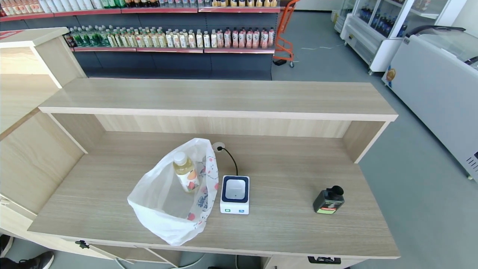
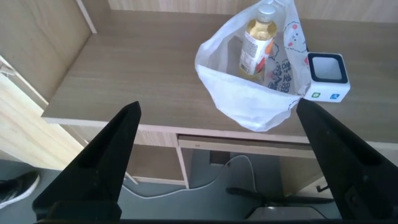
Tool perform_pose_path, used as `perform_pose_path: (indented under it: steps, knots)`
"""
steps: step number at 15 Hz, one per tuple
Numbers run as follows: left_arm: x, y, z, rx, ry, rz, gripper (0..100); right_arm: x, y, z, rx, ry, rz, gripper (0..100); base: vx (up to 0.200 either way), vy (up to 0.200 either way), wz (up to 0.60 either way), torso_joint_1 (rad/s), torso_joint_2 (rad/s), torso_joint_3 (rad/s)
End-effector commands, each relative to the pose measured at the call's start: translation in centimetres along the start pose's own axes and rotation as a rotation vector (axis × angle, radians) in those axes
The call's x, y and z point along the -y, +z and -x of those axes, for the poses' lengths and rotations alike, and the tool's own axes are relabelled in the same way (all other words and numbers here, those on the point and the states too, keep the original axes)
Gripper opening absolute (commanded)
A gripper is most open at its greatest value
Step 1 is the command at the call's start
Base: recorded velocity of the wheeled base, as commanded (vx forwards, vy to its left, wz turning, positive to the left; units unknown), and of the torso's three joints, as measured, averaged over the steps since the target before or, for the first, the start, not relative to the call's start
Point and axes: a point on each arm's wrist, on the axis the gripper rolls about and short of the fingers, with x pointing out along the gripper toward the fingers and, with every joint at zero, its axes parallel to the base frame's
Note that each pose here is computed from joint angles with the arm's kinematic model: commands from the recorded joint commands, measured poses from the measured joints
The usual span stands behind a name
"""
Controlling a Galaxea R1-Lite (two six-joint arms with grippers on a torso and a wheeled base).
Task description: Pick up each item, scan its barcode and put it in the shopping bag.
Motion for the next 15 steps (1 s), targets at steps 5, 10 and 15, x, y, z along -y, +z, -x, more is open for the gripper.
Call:
perform_pose_path:
  steps: [5, 10, 15]
  knots:
    - [0.0, 0.0, 0.0, 0.0, 0.0, 0.0, 100, 0.3, 6.9, -18.7, -0.618, -0.085, 0.409, 100, 0.0, 0.0, 0.0, 0.0, 0.0, 0.0]
    - [0.0, 0.0, 0.0, 0.0, 0.0, 0.0, 100, 0.7, 3.7, -26.1, -0.639, 0.077, 0.746, 100, 0.0, 0.0, 0.0, 0.0, 0.0, 0.0]
    - [0.0, 0.0, 0.0, 0.0, 0.0, 0.0, 100, -1.5, 0.4, -28.7, -0.595, 0.354, 0.788, 100, 0.0, 0.0, 0.0, 0.0, 0.0, 0.0]
